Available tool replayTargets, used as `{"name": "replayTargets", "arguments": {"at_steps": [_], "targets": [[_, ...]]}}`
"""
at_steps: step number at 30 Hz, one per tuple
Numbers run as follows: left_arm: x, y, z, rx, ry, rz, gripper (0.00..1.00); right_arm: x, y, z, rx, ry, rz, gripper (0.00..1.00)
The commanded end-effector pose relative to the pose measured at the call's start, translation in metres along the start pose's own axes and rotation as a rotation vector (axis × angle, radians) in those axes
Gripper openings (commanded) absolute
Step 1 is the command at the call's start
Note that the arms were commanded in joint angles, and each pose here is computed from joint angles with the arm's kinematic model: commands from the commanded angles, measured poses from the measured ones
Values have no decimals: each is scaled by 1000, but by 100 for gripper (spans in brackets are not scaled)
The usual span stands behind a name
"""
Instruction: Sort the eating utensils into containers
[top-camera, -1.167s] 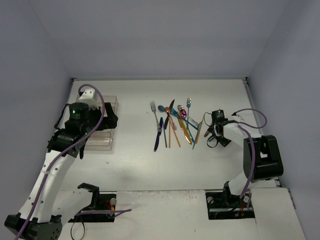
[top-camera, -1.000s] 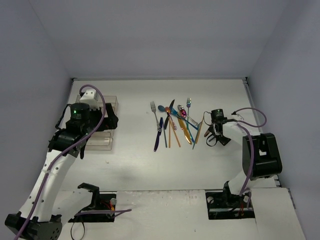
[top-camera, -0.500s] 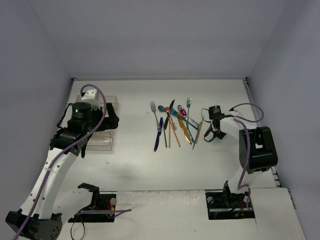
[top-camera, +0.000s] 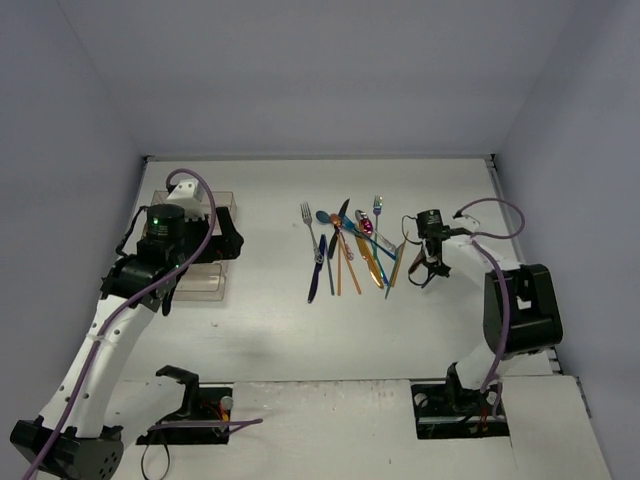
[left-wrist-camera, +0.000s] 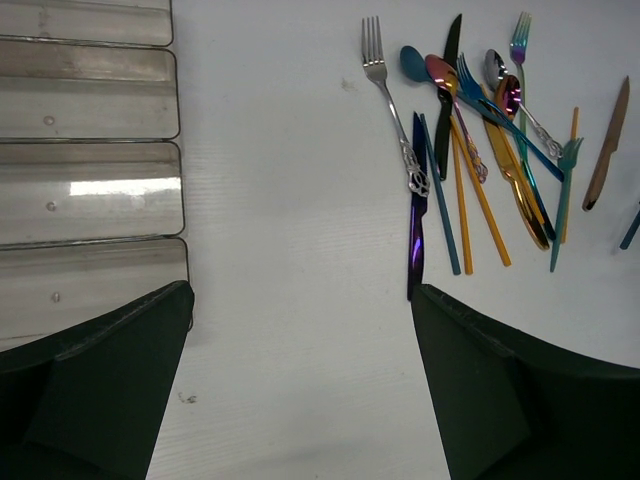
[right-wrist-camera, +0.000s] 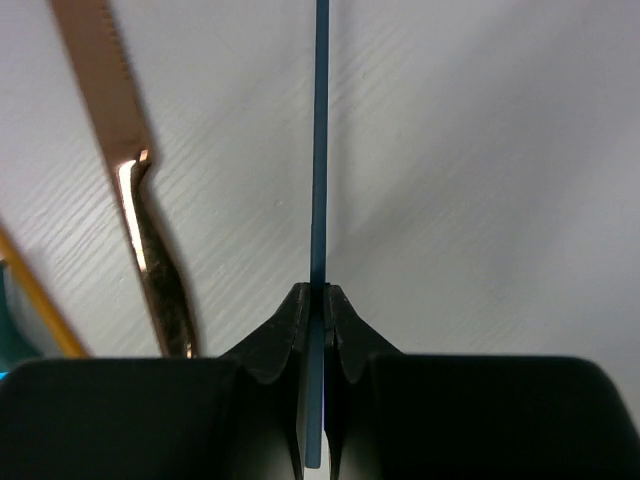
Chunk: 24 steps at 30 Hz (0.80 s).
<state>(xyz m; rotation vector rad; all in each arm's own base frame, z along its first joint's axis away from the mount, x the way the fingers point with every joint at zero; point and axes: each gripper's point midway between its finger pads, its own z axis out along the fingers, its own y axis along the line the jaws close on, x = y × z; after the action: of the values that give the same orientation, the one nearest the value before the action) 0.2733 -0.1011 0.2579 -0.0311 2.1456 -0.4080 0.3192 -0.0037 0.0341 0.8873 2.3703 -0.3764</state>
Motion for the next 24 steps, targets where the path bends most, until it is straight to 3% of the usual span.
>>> {"name": "replayTargets", "arguments": {"at_steps": [1,4,10,15,24], "targets": [[-35,-45,-9,199,-85,-19,89,-68,49,-93,-266,-266,-189,0],[-42,-65,-9,305,-94,-42,89,-77,89,-161,-533,-406,-367,0],[-62,-95,-6,449,-126,-117,89,-41,137,-261,-1001,-518,-652,0],[-83,-108,1,499,-171,-214,89,-5,166,-306,-1176,-538,-822,0],[-103,-124,19,519,-226,-320,89,28,211,-347,-1323,-548,-857,0]]}}
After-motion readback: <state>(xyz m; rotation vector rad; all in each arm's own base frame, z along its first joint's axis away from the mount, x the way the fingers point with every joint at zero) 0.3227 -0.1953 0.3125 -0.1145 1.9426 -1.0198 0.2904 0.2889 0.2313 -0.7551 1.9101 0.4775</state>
